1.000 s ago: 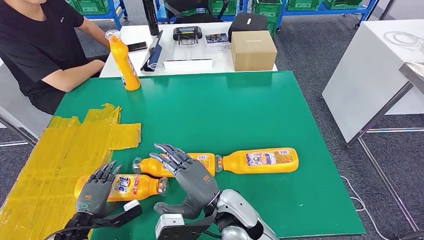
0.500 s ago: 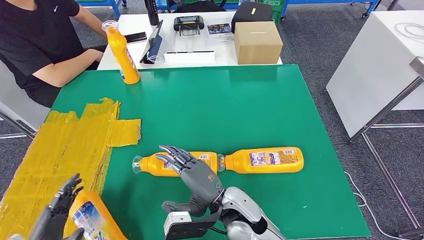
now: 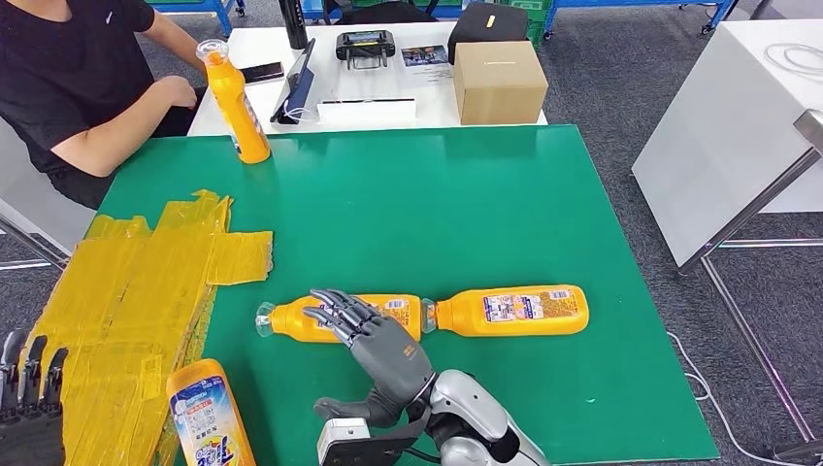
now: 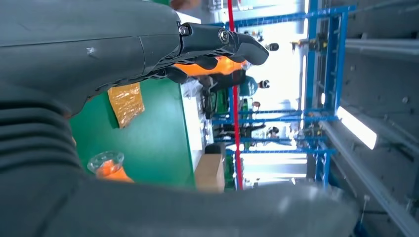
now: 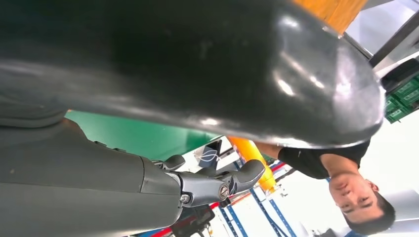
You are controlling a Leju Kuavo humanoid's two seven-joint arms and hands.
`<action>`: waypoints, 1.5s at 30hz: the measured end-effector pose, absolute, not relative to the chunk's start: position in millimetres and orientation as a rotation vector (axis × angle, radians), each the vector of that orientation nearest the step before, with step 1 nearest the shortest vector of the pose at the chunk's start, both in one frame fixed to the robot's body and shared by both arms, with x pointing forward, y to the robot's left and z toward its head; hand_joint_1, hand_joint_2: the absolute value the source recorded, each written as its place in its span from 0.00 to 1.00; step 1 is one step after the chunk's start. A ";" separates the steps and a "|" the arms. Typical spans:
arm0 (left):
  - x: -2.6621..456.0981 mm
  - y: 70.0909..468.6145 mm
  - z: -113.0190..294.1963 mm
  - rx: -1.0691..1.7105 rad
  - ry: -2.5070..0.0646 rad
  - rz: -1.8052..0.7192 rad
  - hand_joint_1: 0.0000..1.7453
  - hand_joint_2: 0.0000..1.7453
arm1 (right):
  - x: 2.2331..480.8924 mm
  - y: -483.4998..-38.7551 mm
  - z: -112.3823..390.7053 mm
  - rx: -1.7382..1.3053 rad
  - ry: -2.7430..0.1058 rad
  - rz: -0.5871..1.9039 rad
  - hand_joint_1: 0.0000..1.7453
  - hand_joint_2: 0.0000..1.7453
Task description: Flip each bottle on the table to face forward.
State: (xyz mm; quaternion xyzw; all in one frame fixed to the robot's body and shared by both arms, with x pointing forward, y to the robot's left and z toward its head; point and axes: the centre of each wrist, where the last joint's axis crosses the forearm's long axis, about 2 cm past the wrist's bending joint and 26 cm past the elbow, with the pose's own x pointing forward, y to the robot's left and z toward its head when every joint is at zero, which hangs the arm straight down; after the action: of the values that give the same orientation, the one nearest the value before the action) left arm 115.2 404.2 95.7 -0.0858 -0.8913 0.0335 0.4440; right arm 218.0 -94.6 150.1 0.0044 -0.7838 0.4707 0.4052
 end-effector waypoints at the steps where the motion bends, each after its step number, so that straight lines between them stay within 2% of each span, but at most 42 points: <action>1: 114.3 403.7 95.3 -0.214 -2.213 0.092 0.00 0.00 | 217.6 -94.7 149.8 0.011 -1.977 1.188 0.00 0.00; 26: 108.2 392.0 89.2 -0.248 -2.249 0.192 0.00 0.00 | 213.4 -96.4 145.1 0.005 -1.959 1.196 0.00 0.00; 30: 108.1 390.8 88.9 -0.255 -2.255 0.199 0.00 1.00 | 213.2 -96.4 144.9 0.003 -1.958 1.198 0.00 0.00; 37: 107.1 385.1 88.6 -0.251 -2.266 0.235 0.00 1.00 | 210.3 -96.6 142.6 -0.008 -1.949 1.200 0.00 0.00; 41: 108.1 378.0 90.1 -0.252 -2.251 0.231 0.00 1.00 | 210.1 -97.6 141.9 -0.032 -1.933 1.197 0.00 1.00; 45: 120.7 359.7 92.7 -0.195 -2.184 0.253 0.00 1.00 | 222.8 -106.5 140.6 -0.078 -1.863 1.151 0.00 1.00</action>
State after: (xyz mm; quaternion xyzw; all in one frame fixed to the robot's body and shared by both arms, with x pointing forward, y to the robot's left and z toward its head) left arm 120.7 359.7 92.7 -0.0788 -0.8834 0.1023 0.4504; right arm 222.8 -106.5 140.6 -0.0318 -0.7560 0.4671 0.4575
